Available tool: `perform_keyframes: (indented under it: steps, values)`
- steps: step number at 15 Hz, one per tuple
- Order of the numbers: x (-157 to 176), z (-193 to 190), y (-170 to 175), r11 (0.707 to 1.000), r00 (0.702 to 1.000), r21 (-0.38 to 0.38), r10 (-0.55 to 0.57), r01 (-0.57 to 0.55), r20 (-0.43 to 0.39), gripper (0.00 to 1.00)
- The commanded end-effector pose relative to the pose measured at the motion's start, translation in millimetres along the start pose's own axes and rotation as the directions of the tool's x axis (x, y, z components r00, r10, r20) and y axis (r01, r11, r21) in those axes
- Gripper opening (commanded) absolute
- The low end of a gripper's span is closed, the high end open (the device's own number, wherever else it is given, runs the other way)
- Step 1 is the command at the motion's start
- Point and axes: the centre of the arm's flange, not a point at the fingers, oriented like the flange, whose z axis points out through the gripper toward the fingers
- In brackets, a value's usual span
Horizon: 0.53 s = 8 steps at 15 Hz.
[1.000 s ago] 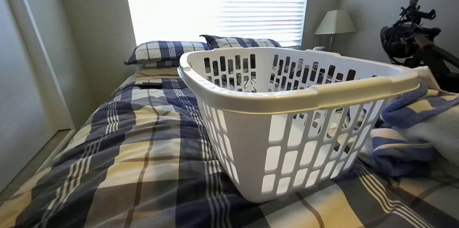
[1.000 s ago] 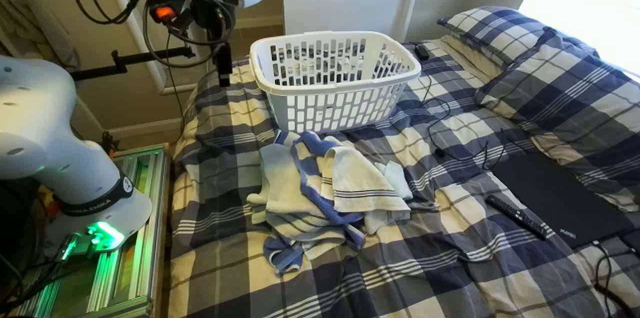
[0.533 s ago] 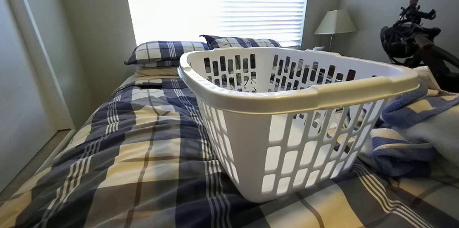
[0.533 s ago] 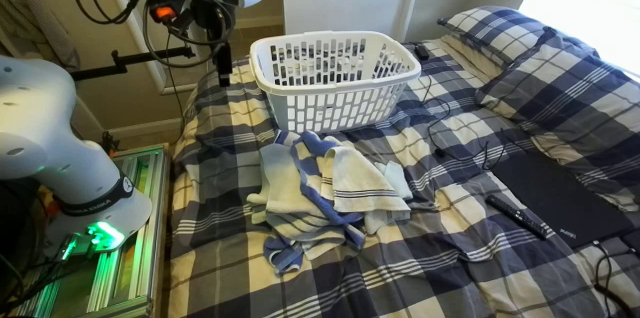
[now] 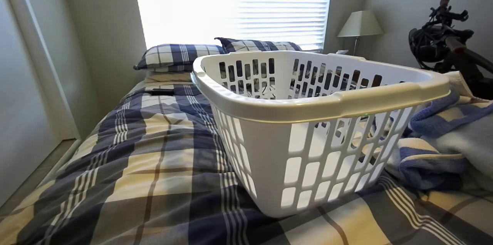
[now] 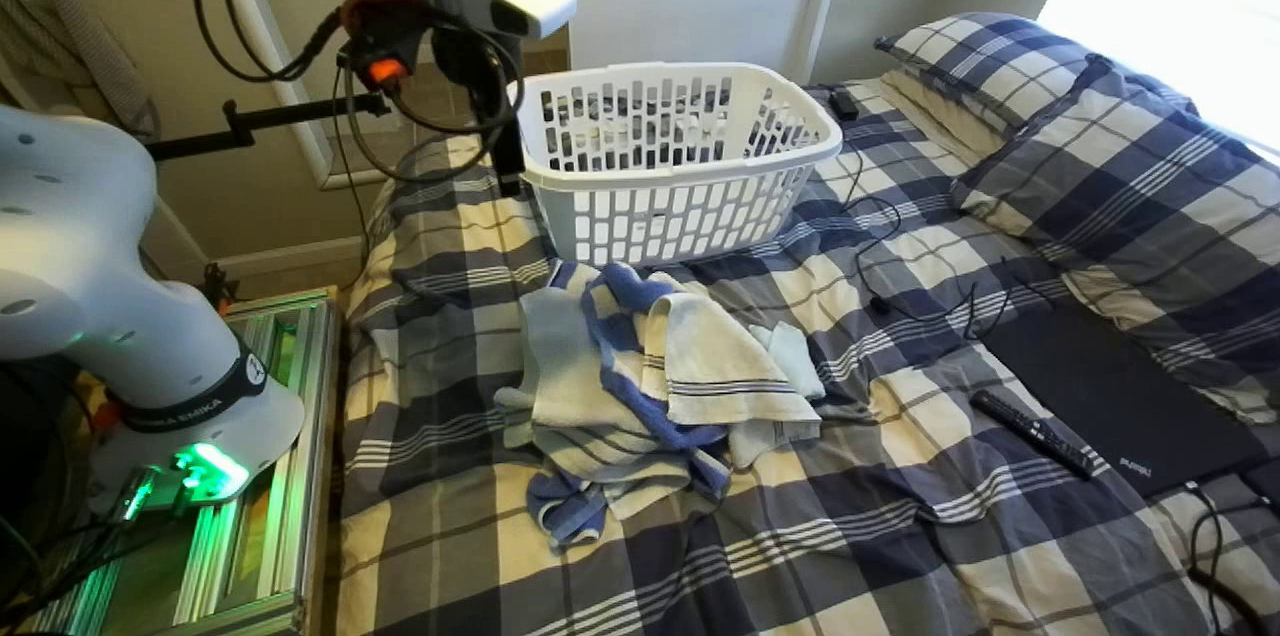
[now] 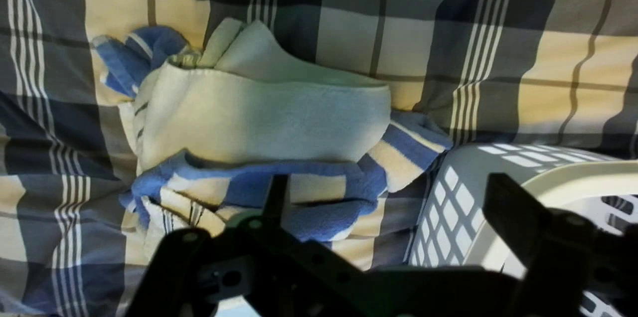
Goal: Put the towel inside the basket
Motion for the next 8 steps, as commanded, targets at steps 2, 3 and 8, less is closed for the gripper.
perform_keyframes:
  steps: [2, 3, 8]
  values:
    - [56, 33, 38, 0.996, 0.996, -0.014, -0.088, 0.088, -0.02, 1.0]
    - [66, 41, 45, 0.993, 0.992, -0.019, -0.121, 0.121, -0.017, 1.0]
    - [122, 80, 70, 0.969, 0.976, -0.118, -0.217, 0.215, 0.0, 1.0]
